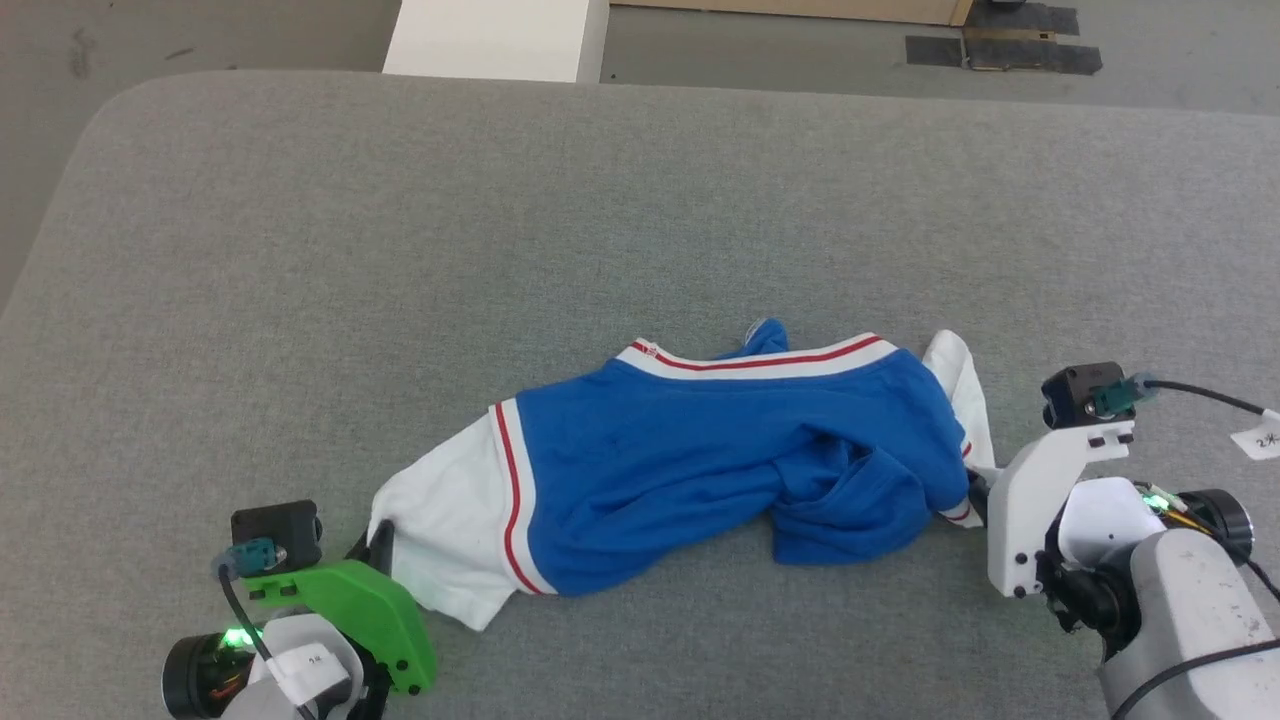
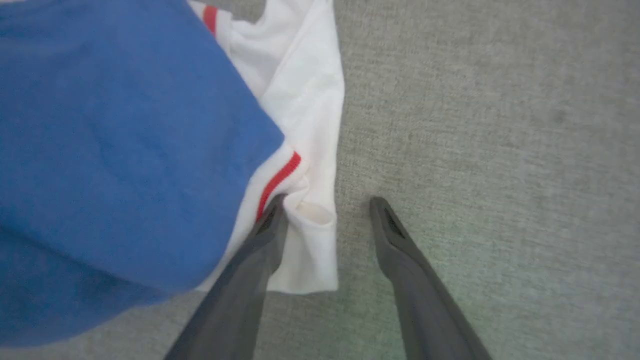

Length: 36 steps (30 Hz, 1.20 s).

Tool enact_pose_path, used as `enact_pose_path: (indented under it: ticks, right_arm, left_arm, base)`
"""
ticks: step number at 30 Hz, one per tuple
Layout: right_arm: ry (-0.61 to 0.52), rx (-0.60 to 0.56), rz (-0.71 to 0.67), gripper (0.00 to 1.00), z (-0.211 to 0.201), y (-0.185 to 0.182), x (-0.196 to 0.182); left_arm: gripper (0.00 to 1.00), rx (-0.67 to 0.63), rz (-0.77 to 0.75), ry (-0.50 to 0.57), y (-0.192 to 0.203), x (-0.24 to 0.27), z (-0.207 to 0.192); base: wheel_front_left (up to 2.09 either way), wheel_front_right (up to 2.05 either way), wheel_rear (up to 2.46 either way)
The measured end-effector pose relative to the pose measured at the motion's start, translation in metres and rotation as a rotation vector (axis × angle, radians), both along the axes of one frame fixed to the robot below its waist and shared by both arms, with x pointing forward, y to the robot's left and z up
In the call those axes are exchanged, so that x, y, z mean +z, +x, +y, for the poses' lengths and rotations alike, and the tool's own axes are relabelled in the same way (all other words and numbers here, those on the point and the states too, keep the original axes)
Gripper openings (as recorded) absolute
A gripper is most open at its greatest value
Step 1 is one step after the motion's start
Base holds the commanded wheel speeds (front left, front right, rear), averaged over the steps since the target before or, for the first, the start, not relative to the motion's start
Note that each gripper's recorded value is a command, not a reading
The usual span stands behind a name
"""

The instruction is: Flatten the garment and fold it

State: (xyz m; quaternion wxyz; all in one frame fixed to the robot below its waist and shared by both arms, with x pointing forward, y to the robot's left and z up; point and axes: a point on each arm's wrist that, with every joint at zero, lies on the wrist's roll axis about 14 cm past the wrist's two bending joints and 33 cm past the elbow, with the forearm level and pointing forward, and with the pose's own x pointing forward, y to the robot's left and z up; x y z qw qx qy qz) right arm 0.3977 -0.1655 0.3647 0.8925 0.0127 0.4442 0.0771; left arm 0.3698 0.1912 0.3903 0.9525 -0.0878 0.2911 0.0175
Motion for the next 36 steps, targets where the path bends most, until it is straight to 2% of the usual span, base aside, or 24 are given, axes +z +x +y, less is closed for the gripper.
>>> enact_pose_path:
  ticks: [8,14,19,22,28,36]
  right_arm:
    - [0.039,0.036,-0.016,0.0,0.008,-0.005,0.014]
    - [-0.004,0.044,-0.146,0.0,-0.01,0.016,0.052]
    - [-0.118,0.101,-0.304,0.0,-0.028,0.068,0.116]
    - [-0.162,0.122,-0.406,0.0,-0.031,0.104,0.16]
    - [-0.269,0.146,-0.619,0.0,-0.032,0.172,0.24]
    - [-0.322,0.11,-0.863,0.0,-0.027,0.241,0.304]
  left_arm:
    - [0.0,-0.027,-0.022,-0.01,0.003,0.004,-0.006]
    - [0.0,-0.119,-0.17,0.019,0.036,0.046,-0.01]
    - [0.0,-0.23,-0.348,0.122,0.092,0.112,-0.004]
    - [0.0,-0.253,-0.443,0.161,0.127,0.154,0.0]
    - [0.0,-0.214,-0.643,0.194,0.195,0.236,0.01]
    - [0.0,-0.075,-0.878,0.201,0.262,0.306,0.031]
  base:
    - [0.0,0.0,0.0]
    - [0.0,0.0,0.0]
    - [0.0,0.0,0.0]
    - [0.0,0.0,0.0]
    - [0.0,0.0,0.0]
    - [0.0,0.0,0.0]
